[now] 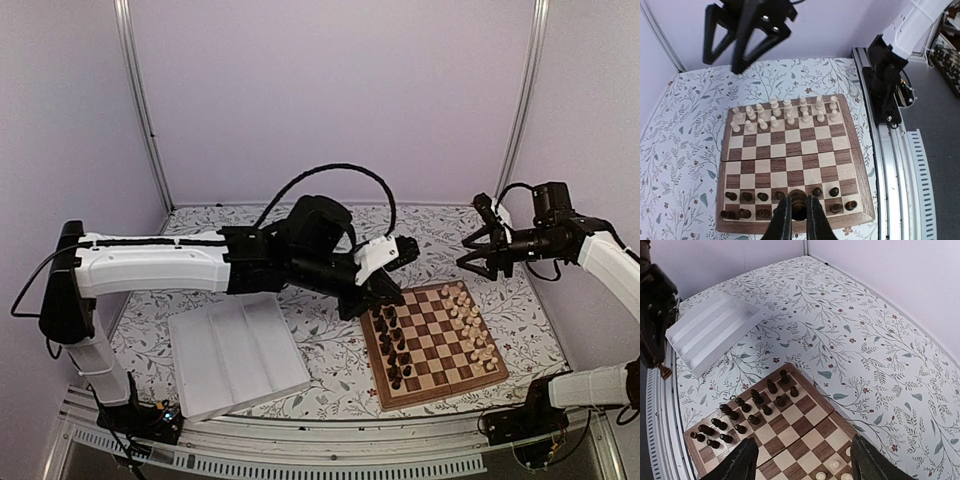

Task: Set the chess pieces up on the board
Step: Place the chess piece on the chessboard.

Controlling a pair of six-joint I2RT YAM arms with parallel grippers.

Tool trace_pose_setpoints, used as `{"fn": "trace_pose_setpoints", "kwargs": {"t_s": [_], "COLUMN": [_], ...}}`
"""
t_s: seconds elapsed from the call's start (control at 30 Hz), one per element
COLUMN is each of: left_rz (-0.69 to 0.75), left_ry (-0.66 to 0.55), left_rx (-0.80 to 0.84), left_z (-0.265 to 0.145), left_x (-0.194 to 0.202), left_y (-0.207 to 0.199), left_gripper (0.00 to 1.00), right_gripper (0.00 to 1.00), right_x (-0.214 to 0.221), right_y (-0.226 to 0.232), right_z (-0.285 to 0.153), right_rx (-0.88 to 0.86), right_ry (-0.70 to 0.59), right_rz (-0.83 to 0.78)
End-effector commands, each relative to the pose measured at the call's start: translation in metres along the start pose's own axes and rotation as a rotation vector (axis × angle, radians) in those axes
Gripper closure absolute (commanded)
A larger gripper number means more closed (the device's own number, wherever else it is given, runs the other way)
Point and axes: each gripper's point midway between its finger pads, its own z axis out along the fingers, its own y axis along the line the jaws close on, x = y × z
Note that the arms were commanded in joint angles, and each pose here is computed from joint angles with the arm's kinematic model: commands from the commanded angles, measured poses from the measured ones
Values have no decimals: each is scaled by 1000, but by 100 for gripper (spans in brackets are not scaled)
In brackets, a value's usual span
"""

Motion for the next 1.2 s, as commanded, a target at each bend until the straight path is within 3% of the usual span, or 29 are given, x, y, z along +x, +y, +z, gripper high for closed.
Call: {"fn": "trace_pose_setpoints", "kwargs": {"t_s": [0.0,0.3,1.17], "left_rz": [37,66,150], "left_ry": [147,310,487], "left_rx": [139,275,338], "left_z": [27,68,120], "left_x": [30,65,116], "left_y": [-35,-70,-104], "left_gripper": [92,92,91], "right_gripper": [33,33,33], "right_x": [14,26,28], "right_y": [-37,-49,-46], "right_z": [0,4,4], "right_rx": [127,186,174], "right_ry": [-18,12,9], "right_rz": [126,144,131]}}
